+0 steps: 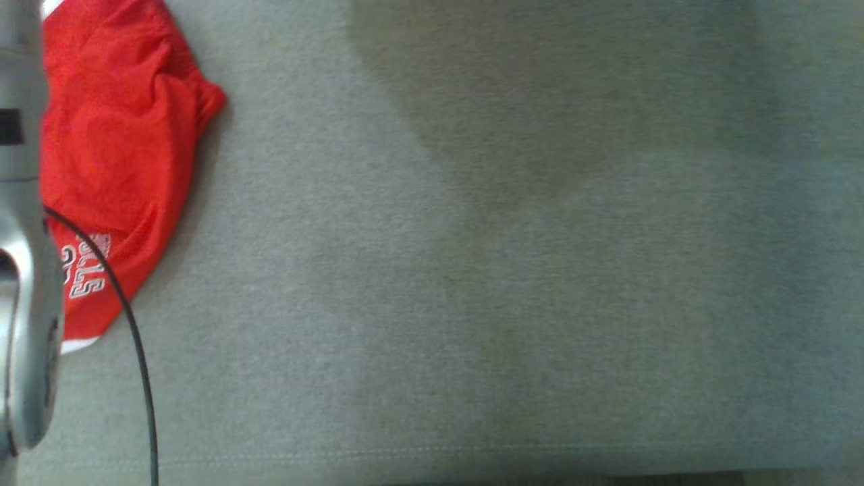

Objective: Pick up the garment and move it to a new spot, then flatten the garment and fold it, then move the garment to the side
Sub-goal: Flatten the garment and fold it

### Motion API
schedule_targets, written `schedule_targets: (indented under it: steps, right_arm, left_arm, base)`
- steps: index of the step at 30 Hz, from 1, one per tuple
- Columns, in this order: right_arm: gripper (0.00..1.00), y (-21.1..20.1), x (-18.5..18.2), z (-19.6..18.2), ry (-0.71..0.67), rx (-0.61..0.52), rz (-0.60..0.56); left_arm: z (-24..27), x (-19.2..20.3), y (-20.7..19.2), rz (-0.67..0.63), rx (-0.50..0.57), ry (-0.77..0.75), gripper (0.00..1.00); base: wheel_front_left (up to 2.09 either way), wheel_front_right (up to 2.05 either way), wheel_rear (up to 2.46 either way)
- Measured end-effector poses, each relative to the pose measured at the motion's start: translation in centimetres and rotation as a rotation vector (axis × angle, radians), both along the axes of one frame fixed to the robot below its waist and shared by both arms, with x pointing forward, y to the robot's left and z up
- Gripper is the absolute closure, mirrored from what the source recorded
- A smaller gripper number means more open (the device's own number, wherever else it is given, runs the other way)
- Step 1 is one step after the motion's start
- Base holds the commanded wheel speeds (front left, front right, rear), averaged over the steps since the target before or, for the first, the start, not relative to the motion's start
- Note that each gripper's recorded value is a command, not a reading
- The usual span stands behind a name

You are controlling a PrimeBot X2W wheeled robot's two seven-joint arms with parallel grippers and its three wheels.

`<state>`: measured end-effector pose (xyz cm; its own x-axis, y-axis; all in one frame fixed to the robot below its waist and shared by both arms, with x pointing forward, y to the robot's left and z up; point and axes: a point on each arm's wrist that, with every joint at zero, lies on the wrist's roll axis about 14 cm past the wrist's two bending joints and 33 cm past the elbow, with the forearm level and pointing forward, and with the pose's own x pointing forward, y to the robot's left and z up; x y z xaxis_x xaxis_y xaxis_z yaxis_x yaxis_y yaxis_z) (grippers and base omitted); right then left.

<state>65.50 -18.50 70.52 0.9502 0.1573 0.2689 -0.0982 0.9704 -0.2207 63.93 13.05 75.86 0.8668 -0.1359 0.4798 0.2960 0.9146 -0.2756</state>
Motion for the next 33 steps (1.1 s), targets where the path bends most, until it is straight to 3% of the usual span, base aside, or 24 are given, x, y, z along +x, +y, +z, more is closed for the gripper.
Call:
schedule_targets:
  steps: [5, 8, 11, 17, 23, 27, 33]
  right_arm:
    - [1.0, 0.8, 1.5, -6.6, 0.125, 0.101, 0.016]
    - [1.0, 1.2, 1.0, -12.5, 0.264, 0.171, 0.015]
    - [1.0, 0.9, -1.2, -18.5, 0.41, 0.254, -0.017]
    - [1.0, 1.5, -8.0, -27.4, 0.664, 0.247, -0.044]
    - [1.0, 1.0, -11.4, -28.8, 0.737, 0.057, -0.017]
    - [1.0, 0.1, -13.2, -29.1, 0.778, -0.04, -0.015]
    - [1.0, -0.1, -15.3, -29.6, 0.843, -0.088, -0.005]
  left_arm:
    - [-5.3, 1.0, 0.0, -0.01, 0.102, 0.09, 1.0]
    - [-10.2, 0.7, 0.2, -0.011, 0.153, 0.189, 1.0]
    - [-15.6, -0.6, 1.4, 0.005, 0.153, 0.311, 1.0]
    - [-27.1, -7.4, 2.4, -0.041, 0.225, 0.585, 1.0]
    - [-32.6, -13.9, 2.8, -0.108, 0.373, 0.744, 1.0]
    - [-33.0, -17.2, 1.9, -0.191, 0.364, 0.786, 1.0]
    - [-33.3, -20.8, 3.1, -0.237, 0.387, 0.841, 1.0]
  base:
    - [0.0, 0.0, 0.0]
    - [0.0, 0.0, 0.0]
    - [0.0, 0.0, 0.0]
    - [0.0, 0.0, 0.0]
    - [0.0, 0.0, 0.0]
    - [0.0, 0.0, 0.0]
    - [0.0, 0.0, 0.0]
